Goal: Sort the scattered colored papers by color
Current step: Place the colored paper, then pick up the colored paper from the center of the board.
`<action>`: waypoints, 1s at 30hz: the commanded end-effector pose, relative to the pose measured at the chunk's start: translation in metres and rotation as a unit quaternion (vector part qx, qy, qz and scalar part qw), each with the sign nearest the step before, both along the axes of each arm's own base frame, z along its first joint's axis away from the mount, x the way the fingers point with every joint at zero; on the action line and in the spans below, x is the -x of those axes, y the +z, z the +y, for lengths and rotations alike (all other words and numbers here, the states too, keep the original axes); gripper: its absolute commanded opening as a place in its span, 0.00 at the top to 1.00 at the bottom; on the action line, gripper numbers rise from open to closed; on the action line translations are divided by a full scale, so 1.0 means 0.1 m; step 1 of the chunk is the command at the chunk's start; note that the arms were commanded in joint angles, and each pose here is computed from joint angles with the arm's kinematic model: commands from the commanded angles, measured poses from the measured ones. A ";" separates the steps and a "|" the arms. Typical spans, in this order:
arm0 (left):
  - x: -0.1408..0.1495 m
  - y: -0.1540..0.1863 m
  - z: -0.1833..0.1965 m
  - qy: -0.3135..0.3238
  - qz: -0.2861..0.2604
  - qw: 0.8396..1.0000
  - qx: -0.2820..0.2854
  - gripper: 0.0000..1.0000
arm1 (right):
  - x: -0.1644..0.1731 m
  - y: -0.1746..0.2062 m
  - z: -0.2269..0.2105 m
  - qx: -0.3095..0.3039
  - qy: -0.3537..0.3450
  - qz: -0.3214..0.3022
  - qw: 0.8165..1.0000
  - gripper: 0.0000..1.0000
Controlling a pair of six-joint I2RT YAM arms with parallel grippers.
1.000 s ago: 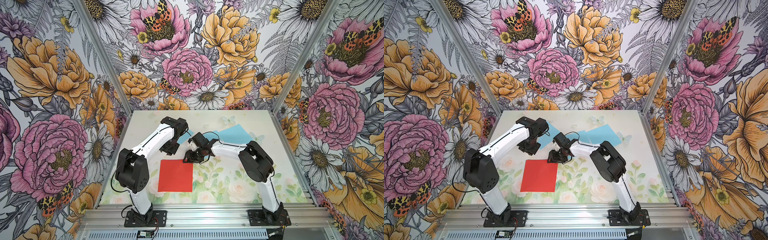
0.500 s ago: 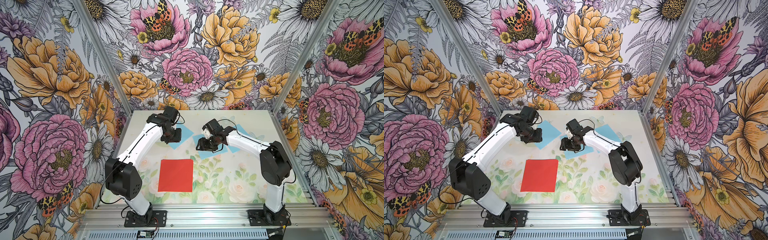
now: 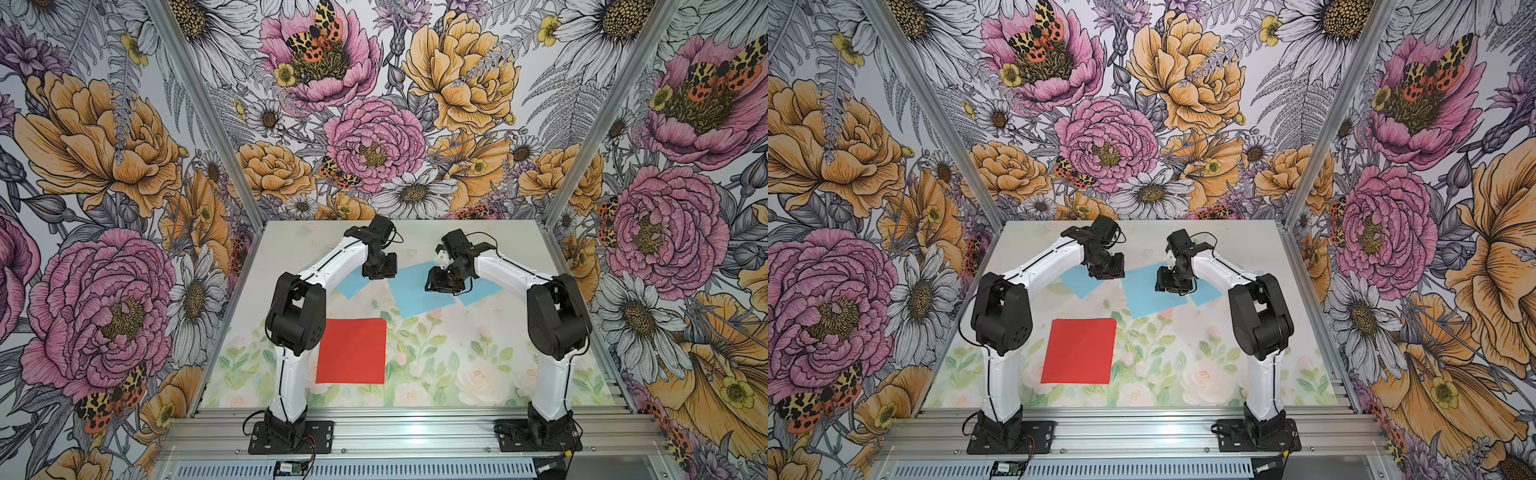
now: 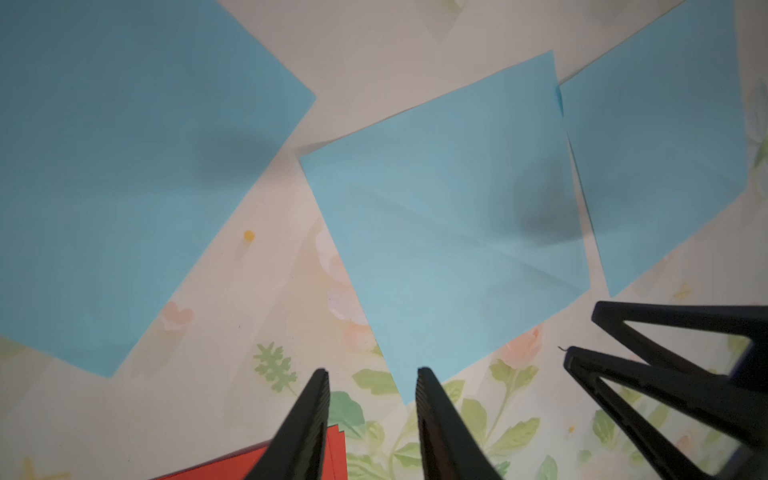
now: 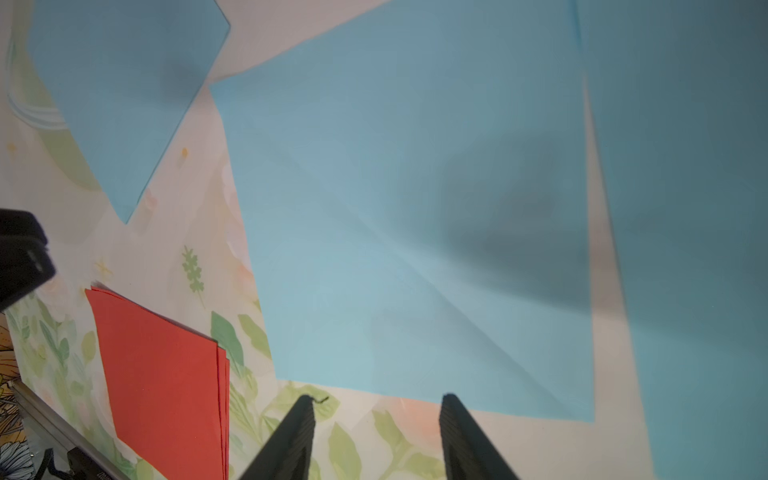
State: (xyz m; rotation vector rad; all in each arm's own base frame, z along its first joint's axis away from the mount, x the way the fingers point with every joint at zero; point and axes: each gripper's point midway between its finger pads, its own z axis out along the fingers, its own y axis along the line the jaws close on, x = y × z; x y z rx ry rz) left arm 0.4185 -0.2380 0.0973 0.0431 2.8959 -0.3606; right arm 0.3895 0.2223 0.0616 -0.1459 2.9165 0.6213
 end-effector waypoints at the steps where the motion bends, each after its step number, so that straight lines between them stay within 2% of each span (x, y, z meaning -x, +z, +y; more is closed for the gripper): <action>1: -0.22 -0.03 0.03 0.020 -0.024 0.999 -0.016 0.62 | -0.09 0.03 -0.07 0.006 0.005 -0.011 1.000 0.52; 7: -0.48 -0.28 0.06 0.012 -0.035 0.998 -0.056 0.61 | -0.04 -0.07 -0.32 0.031 -0.012 -0.003 0.999 0.53; 13: -0.67 -0.43 0.13 0.019 -0.033 0.996 -0.077 0.61 | 0.01 -0.15 -0.38 0.035 -0.017 0.012 0.999 0.53; 21: -0.75 -0.56 0.22 0.014 -0.027 0.995 -0.100 0.59 | 0.03 -0.28 -0.38 0.038 -0.017 0.027 0.999 0.54; 30: -0.73 -0.80 0.15 0.002 -0.001 0.996 -0.085 0.59 | 0.03 -0.37 -0.39 0.038 -0.018 0.038 0.998 0.54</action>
